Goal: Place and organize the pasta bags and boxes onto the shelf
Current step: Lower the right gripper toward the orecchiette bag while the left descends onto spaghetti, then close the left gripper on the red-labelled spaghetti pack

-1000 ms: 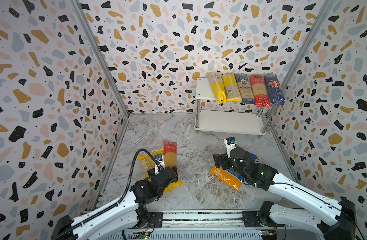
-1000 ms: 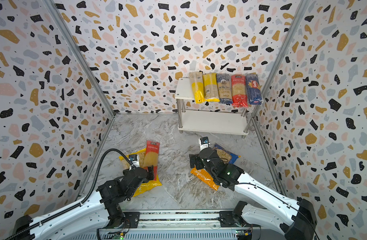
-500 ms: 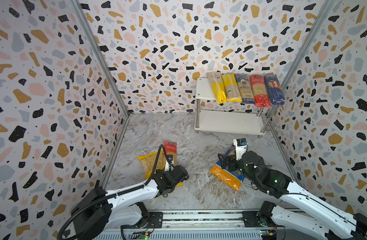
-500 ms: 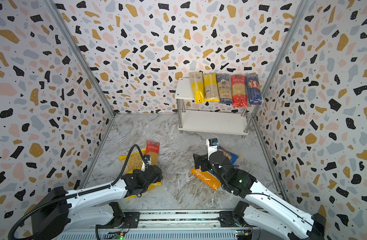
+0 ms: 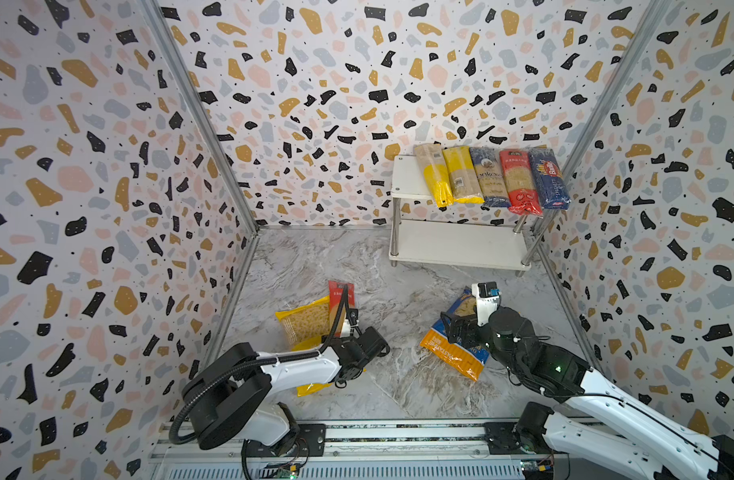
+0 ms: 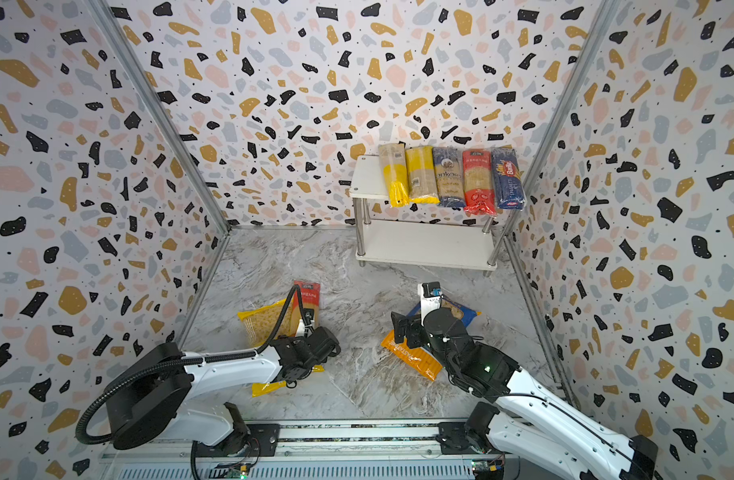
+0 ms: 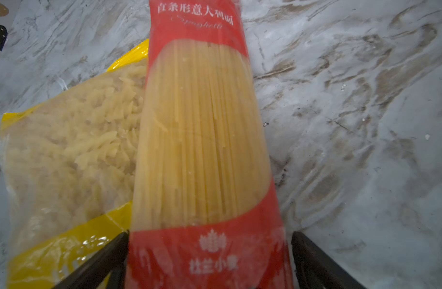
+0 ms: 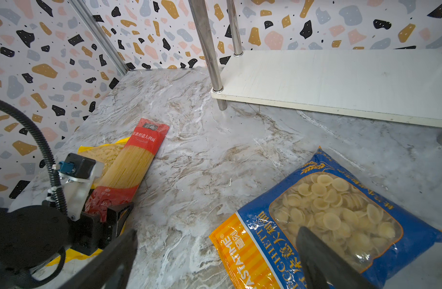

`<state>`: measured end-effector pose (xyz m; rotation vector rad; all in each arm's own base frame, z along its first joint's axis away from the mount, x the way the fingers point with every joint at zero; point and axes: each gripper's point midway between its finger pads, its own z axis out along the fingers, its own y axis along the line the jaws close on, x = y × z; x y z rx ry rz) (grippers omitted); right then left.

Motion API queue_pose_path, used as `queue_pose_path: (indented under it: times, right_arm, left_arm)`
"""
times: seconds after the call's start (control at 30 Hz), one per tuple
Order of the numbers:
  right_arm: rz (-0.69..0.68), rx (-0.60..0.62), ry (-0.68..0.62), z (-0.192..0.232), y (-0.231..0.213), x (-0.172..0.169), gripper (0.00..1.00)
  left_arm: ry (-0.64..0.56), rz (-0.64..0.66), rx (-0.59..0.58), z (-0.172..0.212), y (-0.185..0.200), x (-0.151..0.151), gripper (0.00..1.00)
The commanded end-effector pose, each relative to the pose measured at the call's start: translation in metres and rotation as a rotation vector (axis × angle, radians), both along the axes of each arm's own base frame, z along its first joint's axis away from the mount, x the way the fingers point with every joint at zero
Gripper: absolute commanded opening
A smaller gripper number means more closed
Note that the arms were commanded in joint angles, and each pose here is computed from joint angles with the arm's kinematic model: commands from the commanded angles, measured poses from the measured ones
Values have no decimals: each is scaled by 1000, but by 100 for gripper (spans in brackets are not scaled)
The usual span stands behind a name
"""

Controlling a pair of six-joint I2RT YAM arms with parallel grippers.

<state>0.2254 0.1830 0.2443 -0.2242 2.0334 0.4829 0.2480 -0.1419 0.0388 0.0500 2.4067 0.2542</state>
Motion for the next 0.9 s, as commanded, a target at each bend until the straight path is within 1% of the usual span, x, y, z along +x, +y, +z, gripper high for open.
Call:
queue_pose_path:
  times: [0.0, 0.1, 0.13, 0.2, 0.27, 0.33, 0.37, 0.47, 0.67, 0.7, 0.77, 0.87]
  right_arm:
    - [-12, -20, -3, -1, -6, -1, 99]
    - [-11, -23, -4, -2, -6, -1, 99]
    - [-10, -25, -3, -2, -6, -1, 99]
    - [-8, -27, 0, -3, -5, -1, 99]
    - [-4, -27, 5, -5, -4, -1, 99]
    - [3, -25, 13, -8, -3, -2, 99]
    - [5, -25, 19, -10, -2, -2, 99]
    - [13, -27, 36, -19, -2, -4, 99]
    - [17, -29, 62, -33, -1, -5, 99]
    - [17, -27, 65, -34, -1, -5, 99]
    - [18, -25, 69, -34, 0, -5, 99]
    - [21, -22, 73, -33, 2, -4, 99]
  left_arm:
    - [0, 10, 4, 1, -2, 4, 87]
    - [4, 12, 10, 0, -1, 5, 83]
    - [6, 11, 13, 0, -1, 5, 80]
    - [10, 6, 17, -1, -2, 6, 71]
    - [14, 2, 23, -1, -3, 7, 60]
    - [21, -2, 29, -2, -4, 8, 52]
    - [24, -5, 31, -3, -5, 8, 51]
    - [36, -17, 39, -6, -8, 9, 37]
    - [39, -35, 38, -5, -14, 13, 32]
    - [36, -40, 31, -3, -16, 14, 30]
    - [29, -61, 4, 0, -24, 17, 21]
    - [9, -98, -65, 7, -39, 21, 14]
